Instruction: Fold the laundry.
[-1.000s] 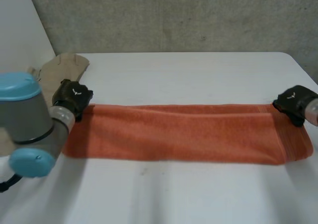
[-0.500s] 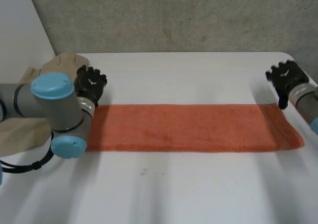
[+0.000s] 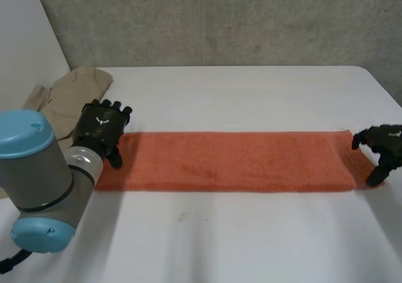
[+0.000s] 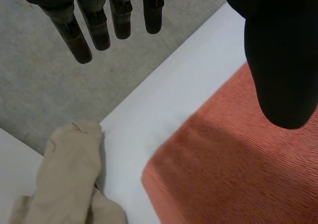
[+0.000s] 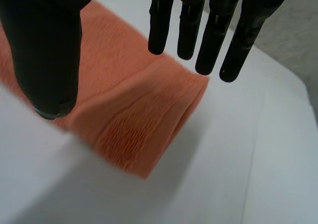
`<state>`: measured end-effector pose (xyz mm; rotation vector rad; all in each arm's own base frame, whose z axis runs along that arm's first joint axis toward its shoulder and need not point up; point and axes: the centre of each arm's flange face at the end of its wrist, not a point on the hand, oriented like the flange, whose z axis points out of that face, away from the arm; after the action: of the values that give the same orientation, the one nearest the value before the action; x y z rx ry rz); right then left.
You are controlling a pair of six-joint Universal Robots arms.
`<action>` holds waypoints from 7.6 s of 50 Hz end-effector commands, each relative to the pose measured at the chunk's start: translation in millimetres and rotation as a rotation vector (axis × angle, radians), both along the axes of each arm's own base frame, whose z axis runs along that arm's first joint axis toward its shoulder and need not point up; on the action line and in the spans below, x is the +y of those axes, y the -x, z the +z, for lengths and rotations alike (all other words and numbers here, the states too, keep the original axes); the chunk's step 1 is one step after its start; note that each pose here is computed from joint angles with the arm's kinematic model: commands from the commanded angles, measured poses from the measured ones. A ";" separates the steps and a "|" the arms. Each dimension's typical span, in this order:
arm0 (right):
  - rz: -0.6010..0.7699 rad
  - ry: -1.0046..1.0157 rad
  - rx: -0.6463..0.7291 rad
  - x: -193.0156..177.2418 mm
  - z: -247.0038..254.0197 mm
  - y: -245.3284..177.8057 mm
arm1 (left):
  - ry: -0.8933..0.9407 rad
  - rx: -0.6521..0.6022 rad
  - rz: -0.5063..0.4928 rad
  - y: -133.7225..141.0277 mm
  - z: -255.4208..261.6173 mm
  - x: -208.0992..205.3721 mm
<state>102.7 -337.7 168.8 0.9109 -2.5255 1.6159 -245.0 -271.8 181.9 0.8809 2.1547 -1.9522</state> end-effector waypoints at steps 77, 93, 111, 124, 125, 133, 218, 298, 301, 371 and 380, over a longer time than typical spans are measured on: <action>0.908 0.348 0.105 117.0 -1.2 -234.1 | 0.026 0.016 -0.008 3.1 9.1 9.8; 0.498 0.242 -0.090 64.6 34.1 -182.7 | 0.114 0.060 -0.117 40.4 34.6 17.9; 0.130 0.041 -0.001 52.2 -9.2 -52.3 | 0.089 0.050 -0.280 97.3 13.8 45.6; 0.130 -0.008 -0.027 50.2 -39.6 -36.4 | 0.070 0.045 -0.281 97.2 7.4 48.0; 0.127 -0.004 -0.024 49.3 -40.4 -36.0 | 0.068 0.044 -0.281 97.0 7.0 48.3; 0.108 0.036 -0.002 38.7 -38.5 -28.7 | 0.065 0.044 -0.281 95.6 7.8 50.0; 0.172 0.061 0.032 31.7 -47.6 -9.3 | 0.060 0.129 -0.111 58.0 25.9 42.9; 0.267 -0.085 -0.140 58.5 -29.4 -165.6 | -0.368 0.198 -0.204 131.1 -36.4 72.5; 0.267 -0.072 -0.092 58.0 -33.4 -163.9 | -0.395 0.170 -0.188 127.2 -43.2 71.7; 0.030 -0.212 -0.419 84.4 -49.3 -130.0 | -0.171 0.408 -0.432 94.3 100.8 97.3; 0.037 -0.190 -0.434 73.5 -50.0 -134.9 | -0.175 0.406 -0.430 94.5 99.1 96.3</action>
<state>234.3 -256.3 118.7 0.6814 -3.0220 1.7363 -339.3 -175.0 281.9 1.1403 2.5617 -2.3418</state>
